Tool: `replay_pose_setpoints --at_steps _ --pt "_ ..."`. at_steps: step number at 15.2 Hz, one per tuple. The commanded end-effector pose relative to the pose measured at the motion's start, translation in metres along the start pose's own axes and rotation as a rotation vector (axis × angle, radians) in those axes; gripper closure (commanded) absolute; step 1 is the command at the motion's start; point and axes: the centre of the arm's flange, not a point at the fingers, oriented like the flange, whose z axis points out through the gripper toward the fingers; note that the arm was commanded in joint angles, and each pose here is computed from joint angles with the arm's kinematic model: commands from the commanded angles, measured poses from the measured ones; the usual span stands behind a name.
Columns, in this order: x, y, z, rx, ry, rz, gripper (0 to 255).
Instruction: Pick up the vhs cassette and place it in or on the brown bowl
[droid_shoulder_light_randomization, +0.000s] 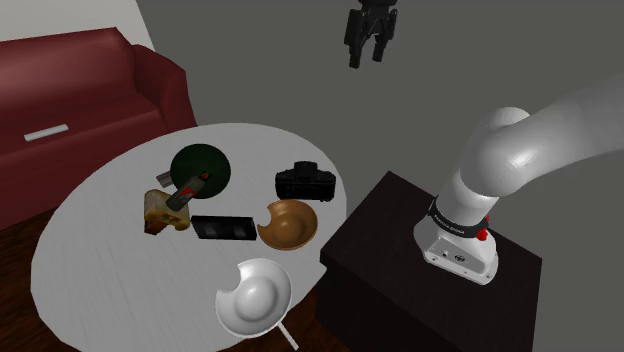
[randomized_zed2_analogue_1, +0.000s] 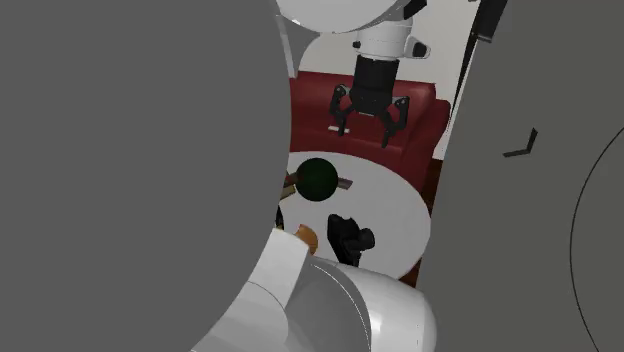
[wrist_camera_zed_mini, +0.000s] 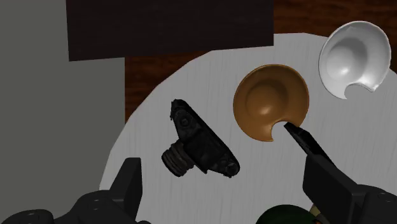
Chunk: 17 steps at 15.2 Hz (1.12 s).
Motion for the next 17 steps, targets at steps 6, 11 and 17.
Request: replay_pose_setpoints --at_steps 6,11,17 --pt "0.036 -0.032 0.046 -0.011 -0.001 -0.084 0" --pt "0.068 -0.067 0.093 -0.021 -0.003 -0.168 0" --pt "0.103 -0.112 0.150 -0.034 -0.005 -0.270 0"
